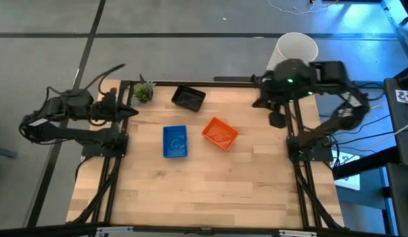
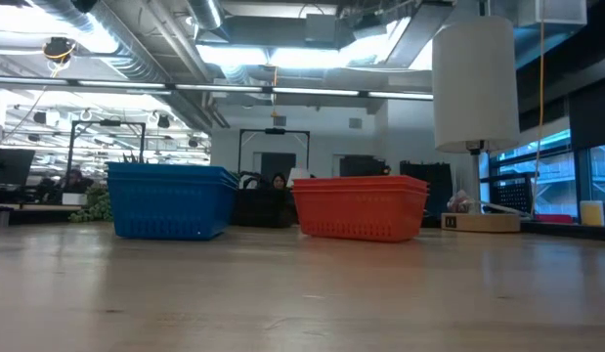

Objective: Stack baskets by color
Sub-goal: Return to Home Position

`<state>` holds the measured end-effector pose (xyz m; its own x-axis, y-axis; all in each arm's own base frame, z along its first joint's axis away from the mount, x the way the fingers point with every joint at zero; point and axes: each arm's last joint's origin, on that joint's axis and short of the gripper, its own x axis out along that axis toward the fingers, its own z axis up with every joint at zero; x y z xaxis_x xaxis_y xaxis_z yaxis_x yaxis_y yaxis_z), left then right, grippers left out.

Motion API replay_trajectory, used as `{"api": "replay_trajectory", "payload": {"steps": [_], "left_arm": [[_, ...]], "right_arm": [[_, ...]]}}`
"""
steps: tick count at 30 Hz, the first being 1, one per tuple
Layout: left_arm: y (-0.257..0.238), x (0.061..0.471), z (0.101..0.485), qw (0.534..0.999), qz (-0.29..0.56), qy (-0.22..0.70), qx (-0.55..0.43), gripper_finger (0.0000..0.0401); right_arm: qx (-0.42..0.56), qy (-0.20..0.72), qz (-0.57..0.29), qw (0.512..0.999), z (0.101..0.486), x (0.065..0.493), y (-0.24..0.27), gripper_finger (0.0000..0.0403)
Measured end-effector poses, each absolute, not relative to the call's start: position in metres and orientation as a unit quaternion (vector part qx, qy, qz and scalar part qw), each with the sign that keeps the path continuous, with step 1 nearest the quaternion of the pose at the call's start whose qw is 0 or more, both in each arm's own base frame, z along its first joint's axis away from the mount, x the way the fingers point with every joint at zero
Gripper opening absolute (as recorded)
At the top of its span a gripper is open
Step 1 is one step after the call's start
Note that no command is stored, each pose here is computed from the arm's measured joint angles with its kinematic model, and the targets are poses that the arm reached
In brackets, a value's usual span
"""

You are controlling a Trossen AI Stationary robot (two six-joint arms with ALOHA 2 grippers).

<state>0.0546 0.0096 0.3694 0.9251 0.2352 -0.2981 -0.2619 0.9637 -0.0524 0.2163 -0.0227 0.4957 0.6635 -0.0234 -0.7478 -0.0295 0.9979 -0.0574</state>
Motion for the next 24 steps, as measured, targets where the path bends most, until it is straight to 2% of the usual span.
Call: {"api": "replay_trajectory", "payload": {"steps": [6, 10, 19, 24], "left_arm": [[0.008, 0.041, 0.358, 0.981, 0.130, 0.136, -0.044, 0.0000], [0.008, 0.030, 0.345, 0.984, 0.134, 0.110, -0.051, 0.0000], [0.005, 0.009, 0.324, 0.990, 0.128, -0.017, -0.057, 0.0000], [0.006, 0.008, 0.314, 0.988, 0.145, -0.034, -0.038, 0.0000]], "right_arm": [[0.009, 0.384, -0.078, 0.920, 0.474, 0.169, -0.021, 0.0000], [0.036, 0.330, -0.090, 0.939, 0.455, 0.139, -0.017, 0.0000], [0.077, 0.187, -0.081, 0.976, 0.410, 0.078, -0.010, 0.0000], [0.082, 0.134, -0.077, 0.985, 0.383, 0.049, -0.006, 0.0000]]}}
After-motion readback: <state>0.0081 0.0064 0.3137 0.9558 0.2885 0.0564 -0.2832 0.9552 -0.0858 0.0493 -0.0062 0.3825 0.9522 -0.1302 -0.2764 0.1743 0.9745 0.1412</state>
